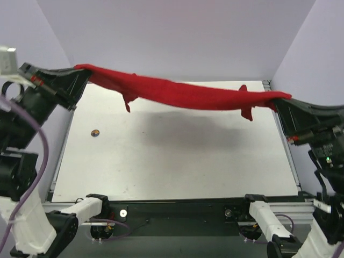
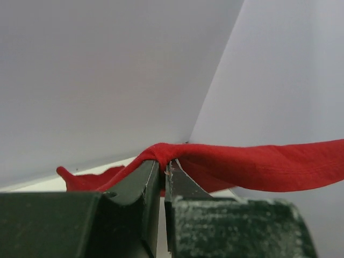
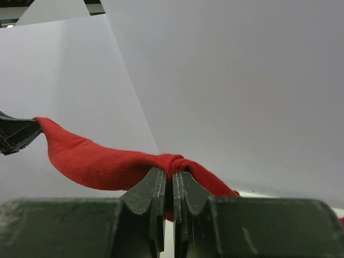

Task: Pin the brooch onto the clothing

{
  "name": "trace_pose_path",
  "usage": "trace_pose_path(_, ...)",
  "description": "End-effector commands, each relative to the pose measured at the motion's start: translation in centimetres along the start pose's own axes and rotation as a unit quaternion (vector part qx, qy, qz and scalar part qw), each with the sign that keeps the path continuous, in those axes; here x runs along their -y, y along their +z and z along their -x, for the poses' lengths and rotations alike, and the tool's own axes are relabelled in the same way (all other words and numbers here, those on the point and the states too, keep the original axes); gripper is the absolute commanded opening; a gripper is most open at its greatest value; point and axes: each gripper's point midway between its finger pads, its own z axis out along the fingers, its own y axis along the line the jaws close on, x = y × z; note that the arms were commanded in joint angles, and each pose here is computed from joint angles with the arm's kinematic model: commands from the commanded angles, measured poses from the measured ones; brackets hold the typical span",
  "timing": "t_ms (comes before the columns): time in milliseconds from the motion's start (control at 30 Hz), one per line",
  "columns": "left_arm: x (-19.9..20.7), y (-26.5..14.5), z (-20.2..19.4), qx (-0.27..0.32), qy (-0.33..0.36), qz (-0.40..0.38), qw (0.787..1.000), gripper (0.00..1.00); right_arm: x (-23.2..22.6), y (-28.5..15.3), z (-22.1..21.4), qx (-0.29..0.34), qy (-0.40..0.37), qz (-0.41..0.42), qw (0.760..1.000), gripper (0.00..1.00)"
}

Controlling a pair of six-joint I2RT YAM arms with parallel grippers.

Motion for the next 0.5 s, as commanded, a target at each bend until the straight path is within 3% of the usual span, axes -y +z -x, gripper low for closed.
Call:
trace_pose_path(0, 1.9, -1.7, 1.2, 0.029, 0.008, -0.028, 0.999, 0.00, -1.1, -0.1, 0.6, 0.012, -0.021, 0.030, 0.999, 0.00)
trace_pose_path(233, 2.1, -1.4, 0.4, 0.013, -0.008, -0.042, 0.999, 0.00, -1.2, -0.6, 1.2, 0.018, -0.039, 0.023, 0.999, 0.00)
trace_pose_path(467, -3.0, 4.5, -5.6, -0.085, -0.045, -0.007, 0.995, 0.00, 4.9, 3.0, -2.7, -0.031, -0.032, -0.049, 0.998, 0.00)
